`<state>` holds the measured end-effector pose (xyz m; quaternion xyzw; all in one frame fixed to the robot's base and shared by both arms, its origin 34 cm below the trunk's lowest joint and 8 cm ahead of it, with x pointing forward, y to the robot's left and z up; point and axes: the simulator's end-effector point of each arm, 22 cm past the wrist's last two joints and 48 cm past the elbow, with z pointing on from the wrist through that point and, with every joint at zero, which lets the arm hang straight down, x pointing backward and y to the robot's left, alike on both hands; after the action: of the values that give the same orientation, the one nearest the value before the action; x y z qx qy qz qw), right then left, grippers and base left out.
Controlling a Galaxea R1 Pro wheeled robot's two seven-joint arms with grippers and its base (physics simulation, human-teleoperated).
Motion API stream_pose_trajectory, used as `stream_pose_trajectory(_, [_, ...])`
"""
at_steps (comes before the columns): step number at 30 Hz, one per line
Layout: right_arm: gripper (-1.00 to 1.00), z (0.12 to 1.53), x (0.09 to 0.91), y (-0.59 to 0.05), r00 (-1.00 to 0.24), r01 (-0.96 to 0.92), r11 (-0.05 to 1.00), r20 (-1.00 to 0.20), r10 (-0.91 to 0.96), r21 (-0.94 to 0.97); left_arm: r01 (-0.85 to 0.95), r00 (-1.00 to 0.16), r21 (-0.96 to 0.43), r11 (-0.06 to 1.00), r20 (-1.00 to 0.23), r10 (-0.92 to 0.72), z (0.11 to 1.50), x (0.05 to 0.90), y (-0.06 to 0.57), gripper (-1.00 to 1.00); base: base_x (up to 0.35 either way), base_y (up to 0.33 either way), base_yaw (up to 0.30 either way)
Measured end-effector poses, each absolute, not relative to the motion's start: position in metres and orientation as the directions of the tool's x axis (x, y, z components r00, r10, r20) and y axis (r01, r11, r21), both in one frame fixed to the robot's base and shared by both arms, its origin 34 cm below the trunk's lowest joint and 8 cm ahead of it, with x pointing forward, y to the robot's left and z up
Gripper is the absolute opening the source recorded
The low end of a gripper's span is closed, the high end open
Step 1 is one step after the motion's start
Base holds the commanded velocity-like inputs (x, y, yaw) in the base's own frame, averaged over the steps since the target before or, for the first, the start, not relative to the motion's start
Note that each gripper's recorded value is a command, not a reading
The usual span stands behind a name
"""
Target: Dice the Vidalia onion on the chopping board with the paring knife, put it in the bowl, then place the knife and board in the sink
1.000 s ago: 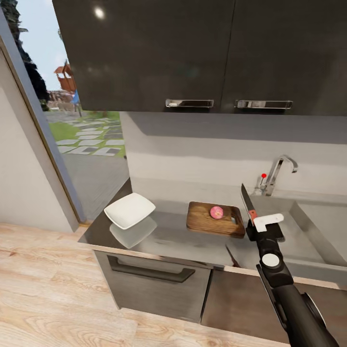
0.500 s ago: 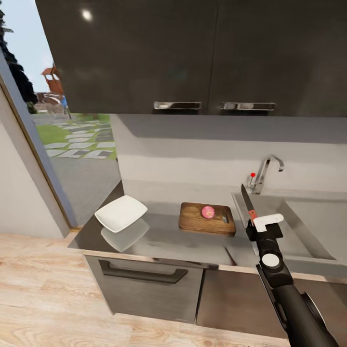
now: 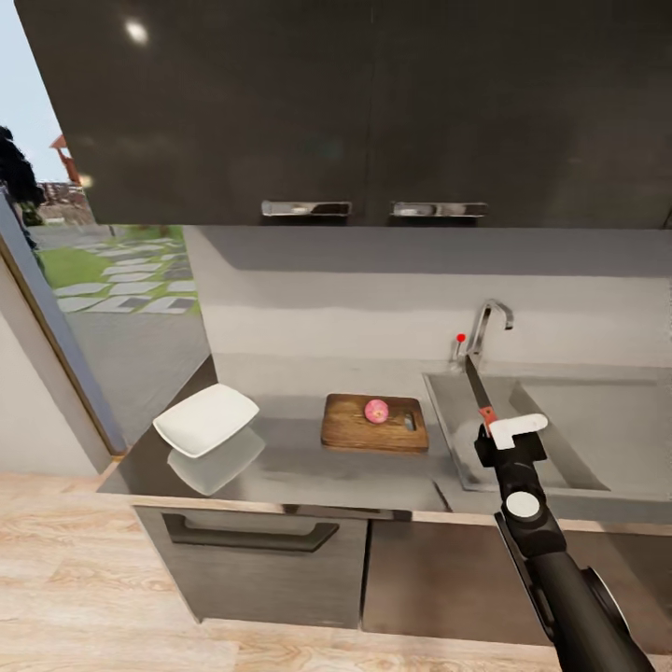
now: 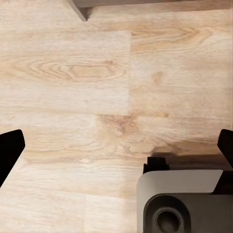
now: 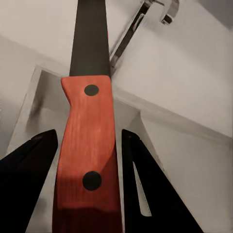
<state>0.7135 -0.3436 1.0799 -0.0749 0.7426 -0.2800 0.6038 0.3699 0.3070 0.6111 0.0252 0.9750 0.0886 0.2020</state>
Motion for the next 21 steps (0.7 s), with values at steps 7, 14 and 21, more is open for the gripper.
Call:
stream_pose_trajectory(7, [-1.00,1.107,0.708,-0.266,-0.135,0.246,0.722,-0.761,-0.635,-0.646,0.017,-0.917,0.182,0.983,-0.390,0.088,0.611,0.370,0.306,1.00,0.015,-0.094,-0.002])
stream_pose_trajectory(14, [-1.00,1.096,0.692,-0.208,-0.067,0.248,0.648,-0.680,-0.730,-0.720,0.016,-0.917,0.184,0.983,-0.390,0.088,0.611,0.370,0.307,1.00,0.100,-0.131,0.000])
stream_pose_trajectory(21, [-1.00,1.071,0.685,-0.184,-0.056,0.205,0.613,-0.634,-0.771,-0.763,0.017,-0.920,0.187,0.982,-0.381,0.088,0.611,0.368,0.311,1.00,0.147,-0.168,0.000])
